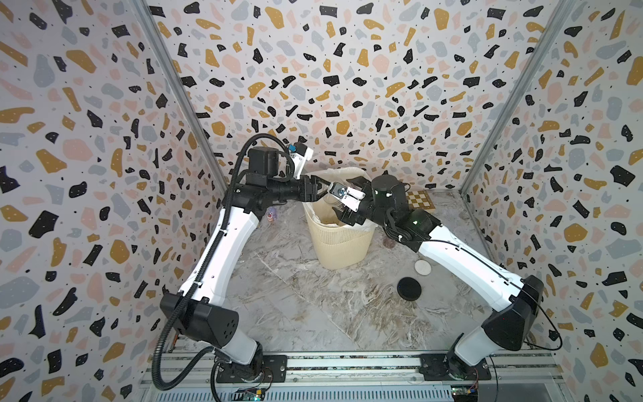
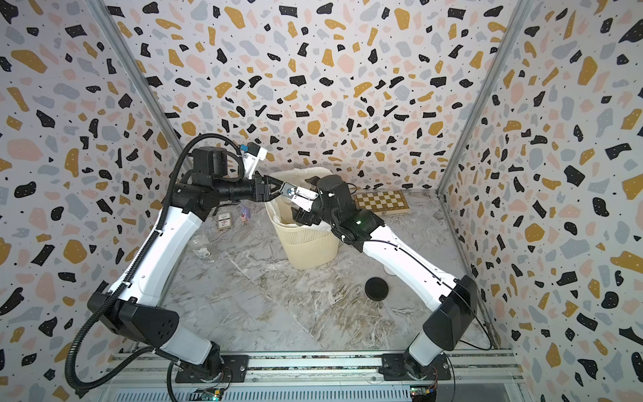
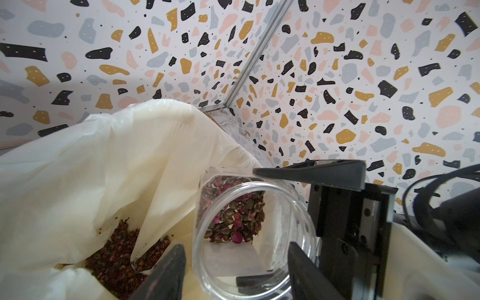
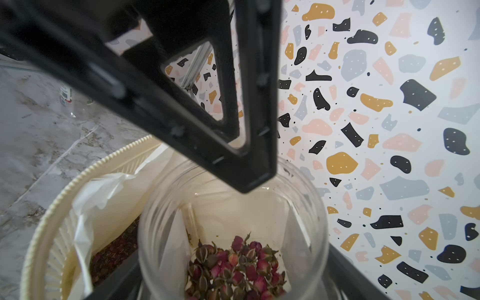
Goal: Empty the moldy dried flower tea in the jars
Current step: Pour the moldy dried flower tea into the trash bin.
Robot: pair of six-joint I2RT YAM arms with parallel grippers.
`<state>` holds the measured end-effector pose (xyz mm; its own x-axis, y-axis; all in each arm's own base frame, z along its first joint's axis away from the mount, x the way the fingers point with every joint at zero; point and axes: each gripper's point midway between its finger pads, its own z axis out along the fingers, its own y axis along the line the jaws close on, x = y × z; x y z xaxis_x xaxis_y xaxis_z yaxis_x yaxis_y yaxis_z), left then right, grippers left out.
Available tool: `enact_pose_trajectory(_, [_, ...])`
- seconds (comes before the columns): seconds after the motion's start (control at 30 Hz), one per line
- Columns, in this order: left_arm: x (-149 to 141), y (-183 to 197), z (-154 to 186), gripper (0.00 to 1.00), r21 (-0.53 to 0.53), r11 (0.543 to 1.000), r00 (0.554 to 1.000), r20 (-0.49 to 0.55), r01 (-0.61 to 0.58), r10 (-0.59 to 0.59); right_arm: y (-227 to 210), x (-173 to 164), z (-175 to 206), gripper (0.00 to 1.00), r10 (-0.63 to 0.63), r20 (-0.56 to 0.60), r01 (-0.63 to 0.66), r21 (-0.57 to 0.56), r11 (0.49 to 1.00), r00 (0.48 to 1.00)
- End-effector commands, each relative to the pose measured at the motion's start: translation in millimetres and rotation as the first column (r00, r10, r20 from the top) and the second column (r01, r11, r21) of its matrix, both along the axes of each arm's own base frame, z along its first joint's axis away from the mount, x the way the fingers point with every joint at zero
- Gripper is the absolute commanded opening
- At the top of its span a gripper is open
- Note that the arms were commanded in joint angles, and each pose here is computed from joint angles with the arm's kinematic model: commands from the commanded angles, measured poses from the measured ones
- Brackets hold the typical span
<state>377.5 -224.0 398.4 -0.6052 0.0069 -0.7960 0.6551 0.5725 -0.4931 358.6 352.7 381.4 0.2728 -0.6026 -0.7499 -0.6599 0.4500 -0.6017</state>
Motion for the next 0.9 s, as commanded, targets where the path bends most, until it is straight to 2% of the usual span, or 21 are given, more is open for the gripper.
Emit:
enact_pose_trajectory(0.0, [8, 3, -2, 0.6, 0.038, 0.999, 1.0, 0.019, -0.021, 0.02, -7, -8, 41, 0.65, -0.007, 0.068, 0.003, 0.061, 0.998, 0.998])
enact_pose_trajectory(0.2, [12, 2, -3, 0.57, 0.046, 0.999, 1.0, 0.019, -0.019, 0.018, -6, -8, 37, 0.65, -0.002, 0.06, -0.001, 0.051, 0.999, 0.998])
enact_pose_trajectory(0.53, [21, -2, -8, 0.24, 0.032, 0.999, 1.0, -0.003, -0.014, 0.014, -4, -9, 31, 0.64, -0.018, 0.076, 0.016, 0.018, 1.0, 0.997])
enact_pose_trajectory(0.7, [21, -6, -11, 0.18, 0.03, 1.0, 1.0, -0.014, 0.002, -0.002, -3, -10, 31, 0.65, -0.015, 0.077, 0.014, 0.018, 1.0, 0.997])
enact_pose_trajectory(0.77, [21, -6, -12, 0.15, 0.033, 0.999, 1.0, -0.014, 0.0, 0.001, -2, -10, 29, 0.67, -0.015, 0.077, 0.014, 0.014, 1.0, 0.997])
enact_pose_trajectory(0.87, [22, -6, -13, 0.11, 0.032, 1.0, 1.0, -0.02, 0.001, 0.0, -3, -10, 28, 0.76, -0.017, 0.069, 0.016, 0.014, 1.0, 0.998])
